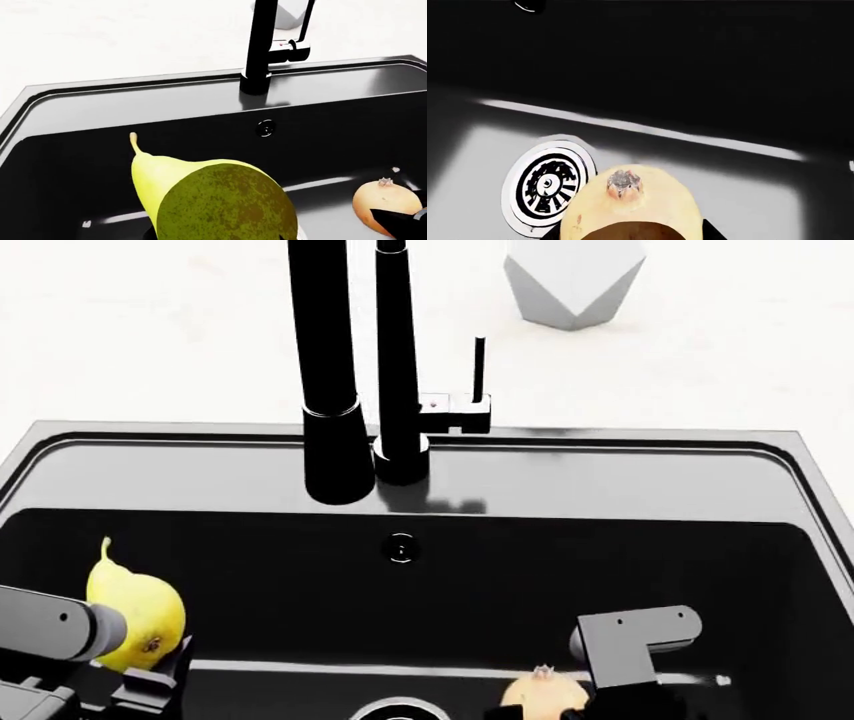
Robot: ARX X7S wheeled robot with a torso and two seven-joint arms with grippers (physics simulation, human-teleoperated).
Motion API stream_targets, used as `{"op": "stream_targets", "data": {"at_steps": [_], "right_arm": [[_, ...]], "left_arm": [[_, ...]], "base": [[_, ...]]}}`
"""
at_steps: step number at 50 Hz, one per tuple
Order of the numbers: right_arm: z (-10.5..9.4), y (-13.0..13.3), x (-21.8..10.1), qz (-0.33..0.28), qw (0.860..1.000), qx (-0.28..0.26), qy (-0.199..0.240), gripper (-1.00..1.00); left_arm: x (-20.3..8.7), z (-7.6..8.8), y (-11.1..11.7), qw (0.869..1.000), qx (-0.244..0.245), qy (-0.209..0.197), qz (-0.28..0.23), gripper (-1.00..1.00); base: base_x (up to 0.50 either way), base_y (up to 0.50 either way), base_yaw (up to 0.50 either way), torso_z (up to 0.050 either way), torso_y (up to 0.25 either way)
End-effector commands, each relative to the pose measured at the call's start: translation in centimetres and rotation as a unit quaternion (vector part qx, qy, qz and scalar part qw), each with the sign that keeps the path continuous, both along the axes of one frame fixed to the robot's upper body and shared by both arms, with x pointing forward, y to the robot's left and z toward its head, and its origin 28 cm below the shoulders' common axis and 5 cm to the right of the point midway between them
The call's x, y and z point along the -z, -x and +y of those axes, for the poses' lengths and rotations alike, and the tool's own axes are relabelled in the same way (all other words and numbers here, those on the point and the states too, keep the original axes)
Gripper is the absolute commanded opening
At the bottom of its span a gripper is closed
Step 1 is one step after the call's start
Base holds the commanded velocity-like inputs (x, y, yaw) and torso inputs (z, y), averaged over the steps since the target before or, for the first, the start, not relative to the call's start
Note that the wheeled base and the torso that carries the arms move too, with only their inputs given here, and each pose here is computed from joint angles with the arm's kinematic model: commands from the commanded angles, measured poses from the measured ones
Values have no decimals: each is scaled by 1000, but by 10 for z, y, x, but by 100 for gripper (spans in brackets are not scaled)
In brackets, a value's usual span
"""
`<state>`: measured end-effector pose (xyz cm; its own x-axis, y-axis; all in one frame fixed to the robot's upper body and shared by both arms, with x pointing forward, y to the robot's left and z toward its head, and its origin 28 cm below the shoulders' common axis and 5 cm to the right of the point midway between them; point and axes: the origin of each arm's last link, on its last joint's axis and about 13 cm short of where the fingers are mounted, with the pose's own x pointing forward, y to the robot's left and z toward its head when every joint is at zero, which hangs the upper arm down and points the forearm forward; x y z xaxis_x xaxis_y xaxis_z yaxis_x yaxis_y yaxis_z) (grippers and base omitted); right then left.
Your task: There is a mixed pile of frozen fruits and vegetables on the counter. Locate all the frozen vegetables and place the items in a bowl on the counter. Take all the frozen fruits and defrost them in a running sink.
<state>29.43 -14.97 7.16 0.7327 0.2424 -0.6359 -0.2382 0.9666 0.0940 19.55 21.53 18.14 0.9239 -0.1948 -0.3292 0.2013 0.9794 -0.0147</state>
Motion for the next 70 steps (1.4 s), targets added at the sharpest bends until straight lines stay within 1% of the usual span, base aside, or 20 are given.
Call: {"op": "stream_targets", "data": {"at_steps": [1,2,3,11,15,18,21,23,29,30,33,36,38,40,41,43,48,54,59,70], "right_arm": [[-1,-7,4,-2,1000,-8,-8,-100],[-1,-6,4,-1,1000,-6,-8,-100],[-1,-5,4,-1,1000,-5,-7,100],[-4,0,-3,-15,1000,-3,-8,100],[-7,5,-8,-39,999,10,-13,100],[-8,10,-19,-67,998,16,1,100],[-9,15,-30,-79,997,15,1,100],[-9,18,-39,-96,995,18,0,100],[-11,27,-65,-145,989,31,-1,100],[-11,30,-69,-153,988,34,-1,100],[-10,36,-81,-174,984,36,0,100],[-8,42,-95,-197,980,36,-1,100],[-7,45,-100,-207,977,39,6,100],[-7,48,-104,-220,975,42,13,100],[-7,51,-108,-229,972,46,6,100],[-7,55,-113,-244,968,53,9,100],[-5,63,-119,-250,967,50,7,100],[-9,69,-125,-260,964,59,5,100],[-10,73,-130,-271,961,61,2,100],[-7,73,-134,-274,960,57,4,100]], "left_arm": [[-5,-1,-1,999,10,36,-8,-100],[-5,-2,-1,999,9,36,-8,-100],[-5,-2,-1,999,9,36,-8,-100],[-7,-1,-1,999,9,36,-8,-100],[-6,-1,-2,999,12,39,-4,-100],[-4,-1,-3,999,12,39,-3,-100],[-8,-2,-4,999,15,41,-2,-100],[-4,-2,-6,999,19,46,5,-100],[6,-2,-19,998,26,51,30,-100],[6,-2,-23,997,31,59,39,-100],[3,-1,-30,997,33,52,37,-100],[1,-6,-42,997,44,41,40,-100],[6,-6,-53,997,45,38,56,-100],[10,-7,-57,997,45,32,60,-100],[11,-9,-61,997,44,31,63,-100],[13,-11,-61,996,51,26,71,-100],[24,-15,-64,995,57,15,84,-100],[40,-20,-71,993,57,7,106,-100],[53,-19,-71,991,50,3,123,-100],[81,-20,-63,988,43,9,151,-100]], "base": [[0,0,0,0,0],[0,0,0,0,0],[0,0,0,0,0],[0,0,0,0,0],[0,0,0,0,0],[0,0,0,0,0],[0,0,0,0,0],[0,0,0,0,0],[0,0,0,0,0],[0,0,0,0,0],[0,0,0,0,0],[0,0,0,0,0],[0,0,0,0,0],[0,0,0,0,0],[0,0,0,0,10],[0,0,0,0,0],[0,0,0,0,0],[0,0,0,0,0],[0,0,0,0,0],[0,0,0,0,0]]}}
